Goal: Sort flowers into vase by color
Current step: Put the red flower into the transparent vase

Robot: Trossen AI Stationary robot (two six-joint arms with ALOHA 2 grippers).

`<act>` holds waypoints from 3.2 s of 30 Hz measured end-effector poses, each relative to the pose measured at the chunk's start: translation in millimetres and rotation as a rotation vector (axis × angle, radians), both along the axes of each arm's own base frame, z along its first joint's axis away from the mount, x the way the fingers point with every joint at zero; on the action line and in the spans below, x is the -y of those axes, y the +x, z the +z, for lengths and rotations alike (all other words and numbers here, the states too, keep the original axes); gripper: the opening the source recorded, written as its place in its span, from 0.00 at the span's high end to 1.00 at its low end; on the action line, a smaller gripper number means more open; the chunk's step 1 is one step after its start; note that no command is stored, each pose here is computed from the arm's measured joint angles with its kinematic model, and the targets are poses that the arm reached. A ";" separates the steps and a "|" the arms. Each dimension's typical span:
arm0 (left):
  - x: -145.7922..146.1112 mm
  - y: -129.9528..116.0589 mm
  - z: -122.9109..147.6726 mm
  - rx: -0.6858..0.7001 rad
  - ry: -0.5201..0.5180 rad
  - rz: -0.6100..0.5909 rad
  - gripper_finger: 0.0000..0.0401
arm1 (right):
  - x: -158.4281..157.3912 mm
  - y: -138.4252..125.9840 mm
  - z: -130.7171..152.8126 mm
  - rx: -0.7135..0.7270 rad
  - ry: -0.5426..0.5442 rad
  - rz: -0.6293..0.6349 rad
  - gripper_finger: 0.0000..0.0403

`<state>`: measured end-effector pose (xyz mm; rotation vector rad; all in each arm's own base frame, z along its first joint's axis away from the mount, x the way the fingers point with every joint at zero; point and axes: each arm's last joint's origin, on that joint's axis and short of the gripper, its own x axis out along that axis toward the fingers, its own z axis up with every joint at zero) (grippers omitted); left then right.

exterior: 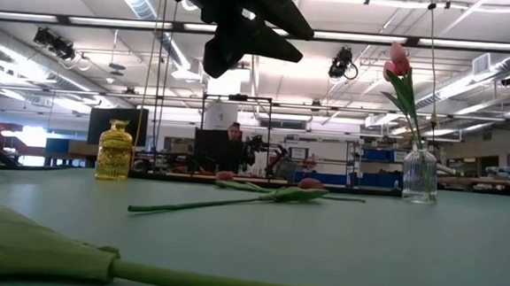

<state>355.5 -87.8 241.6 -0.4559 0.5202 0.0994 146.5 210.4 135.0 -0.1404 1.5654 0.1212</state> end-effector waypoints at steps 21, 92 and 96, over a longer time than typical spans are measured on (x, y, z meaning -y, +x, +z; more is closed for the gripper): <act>2.8 -0.4 0.6 0.009 0.071 -0.048 0.67 | 58.4 61.7 71.6 -0.111 0.503 -0.579 0.98; 27.4 -0.1 16.6 0.105 0.543 -0.433 0.99 | 205.3 144.7 178.1 0.964 1.148 -0.595 0.49; 24.7 1.9 22.1 0.142 0.490 -0.393 0.99 | 218.7 135.2 192.3 1.256 0.895 -0.532 0.49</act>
